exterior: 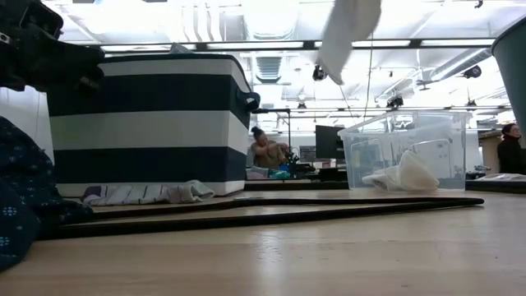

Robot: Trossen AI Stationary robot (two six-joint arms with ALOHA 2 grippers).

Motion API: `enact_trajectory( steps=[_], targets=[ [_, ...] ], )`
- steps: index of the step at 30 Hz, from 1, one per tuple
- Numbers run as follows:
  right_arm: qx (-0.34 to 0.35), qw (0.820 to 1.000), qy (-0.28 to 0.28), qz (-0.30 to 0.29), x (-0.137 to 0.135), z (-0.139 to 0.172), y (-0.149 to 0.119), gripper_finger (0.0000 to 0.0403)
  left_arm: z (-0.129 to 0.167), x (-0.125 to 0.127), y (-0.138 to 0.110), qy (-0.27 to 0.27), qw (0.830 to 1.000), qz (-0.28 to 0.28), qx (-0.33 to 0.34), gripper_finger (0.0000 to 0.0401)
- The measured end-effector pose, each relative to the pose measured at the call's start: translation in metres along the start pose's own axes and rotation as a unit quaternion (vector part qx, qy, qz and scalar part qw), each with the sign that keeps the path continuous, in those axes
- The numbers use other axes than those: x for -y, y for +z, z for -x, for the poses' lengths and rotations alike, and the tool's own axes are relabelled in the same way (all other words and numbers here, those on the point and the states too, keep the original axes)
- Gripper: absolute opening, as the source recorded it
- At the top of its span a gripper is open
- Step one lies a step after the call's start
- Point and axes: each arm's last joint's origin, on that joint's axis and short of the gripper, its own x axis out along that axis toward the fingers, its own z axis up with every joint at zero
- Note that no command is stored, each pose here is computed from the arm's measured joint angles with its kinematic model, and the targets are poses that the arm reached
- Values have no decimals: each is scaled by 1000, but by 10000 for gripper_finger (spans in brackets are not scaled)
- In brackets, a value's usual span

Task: Pick & Place Cloths
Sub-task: Put the white sock into the transparent bin

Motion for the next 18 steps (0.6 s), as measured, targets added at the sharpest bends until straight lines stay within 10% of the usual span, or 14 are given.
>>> enact_trajectory(
  steps=[10, 18],
  targets=[
    [-44, 984, -111, -129, 68, -37, -34, 8, 0, 0, 0, 0, 1000, 0, 0, 10],
    [-130, 971, -159, -122, 67, -87, -74, 8, 0, 0, 0, 0, 1000, 0, 0, 10]
  ],
)
